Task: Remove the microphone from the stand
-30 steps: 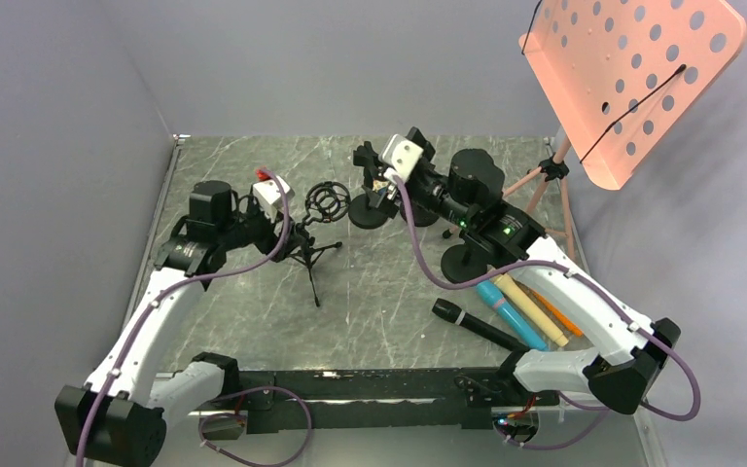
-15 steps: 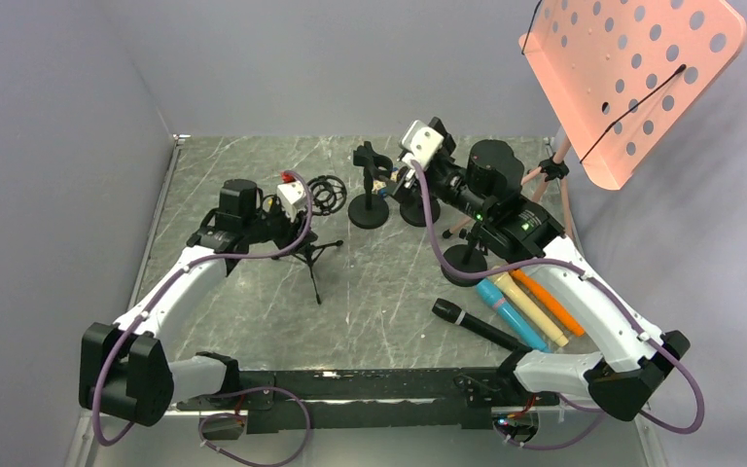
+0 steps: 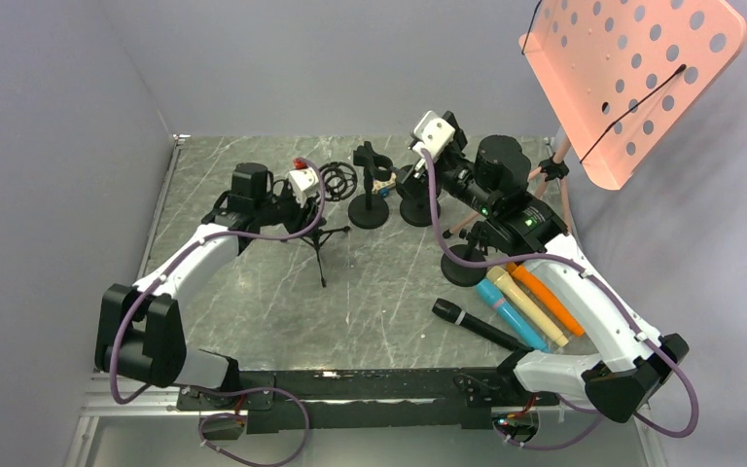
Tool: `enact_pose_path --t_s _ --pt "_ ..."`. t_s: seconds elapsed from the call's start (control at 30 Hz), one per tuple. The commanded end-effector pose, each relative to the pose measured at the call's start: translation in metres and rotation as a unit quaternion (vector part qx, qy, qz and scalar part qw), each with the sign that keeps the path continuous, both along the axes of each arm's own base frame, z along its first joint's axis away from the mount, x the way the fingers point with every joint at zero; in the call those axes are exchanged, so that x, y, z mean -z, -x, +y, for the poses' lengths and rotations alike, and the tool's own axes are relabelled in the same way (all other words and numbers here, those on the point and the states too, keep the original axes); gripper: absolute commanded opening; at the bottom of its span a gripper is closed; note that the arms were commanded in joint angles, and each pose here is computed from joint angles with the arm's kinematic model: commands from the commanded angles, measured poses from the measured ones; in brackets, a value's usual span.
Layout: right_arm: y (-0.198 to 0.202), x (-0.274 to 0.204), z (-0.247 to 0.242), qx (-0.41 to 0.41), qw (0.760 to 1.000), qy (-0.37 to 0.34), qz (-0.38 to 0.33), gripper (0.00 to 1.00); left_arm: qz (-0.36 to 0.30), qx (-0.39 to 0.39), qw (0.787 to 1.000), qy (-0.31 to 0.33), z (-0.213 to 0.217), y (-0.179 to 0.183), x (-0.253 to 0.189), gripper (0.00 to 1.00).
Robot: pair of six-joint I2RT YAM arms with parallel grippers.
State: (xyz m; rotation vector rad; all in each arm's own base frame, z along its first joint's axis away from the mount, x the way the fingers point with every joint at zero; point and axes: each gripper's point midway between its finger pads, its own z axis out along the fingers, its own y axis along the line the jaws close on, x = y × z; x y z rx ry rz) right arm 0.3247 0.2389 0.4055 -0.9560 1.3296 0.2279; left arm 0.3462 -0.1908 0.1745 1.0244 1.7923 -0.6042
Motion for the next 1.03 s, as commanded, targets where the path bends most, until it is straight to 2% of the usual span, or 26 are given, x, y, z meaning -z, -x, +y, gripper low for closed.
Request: enact_pose_path --t_s 0.0,0.2,0.23,0.33,0.4,0.43,0.5,0.6,0.67,0.77,0.87,1.0 --pt "-0.004 -0.020 -0.007 0.014 0.999 -0.032 -0.019 0.88 -0.098 -0.033 0.994 -0.028 0.008 -0.050 -0.029 0.00" --pt "-0.009 -0.011 -0.017 0.029 0.999 -0.027 0.000 0.88 -0.094 -0.048 0.994 -0.038 0.013 -0.063 -0.026 0.00" --pt "-0.010 -0.007 -0.020 0.034 0.999 -0.023 0.013 0.88 -0.090 -0.053 0.994 -0.040 0.015 -0.063 -0.025 0.04" --pt "-0.016 0.009 -0.031 0.059 0.995 -0.013 0.076 0.91 -0.071 -0.070 0.994 -0.046 0.021 -0.059 -0.026 0.45" --pt "-0.017 0.020 -0.039 0.074 0.988 -0.019 0.133 0.99 -0.077 -0.081 0.993 -0.039 0.024 -0.052 -0.037 0.62" --pt "-0.016 0.027 -0.042 0.080 0.984 -0.019 0.158 1.00 -0.089 -0.084 0.992 -0.033 0.025 -0.048 -0.046 0.71" --pt "-0.011 0.038 -0.046 0.079 0.977 -0.005 0.200 1.00 -0.116 -0.091 0.989 -0.019 0.028 -0.038 -0.067 0.97" --pt "-0.001 0.054 -0.052 0.084 0.962 0.023 0.260 1.00 -0.136 -0.109 0.985 -0.001 0.035 -0.023 -0.104 0.99" --pt "-0.011 0.058 -0.070 0.179 0.943 -0.025 0.280 1.00 -0.145 -0.128 0.981 0.011 0.040 -0.015 -0.127 0.99" --pt "-0.021 0.063 -0.102 0.289 0.915 -0.044 0.278 1.00 -0.162 -0.159 0.974 0.026 0.051 -0.004 -0.157 0.99" --pt "-0.026 0.053 -0.116 0.327 0.910 -0.059 0.246 1.00 -0.179 -0.196 0.963 0.038 0.063 0.003 -0.184 0.99" --pt "-0.029 0.043 -0.111 0.315 0.916 -0.069 0.241 1.00 -0.192 -0.226 0.954 0.040 0.074 0.004 -0.208 0.99"
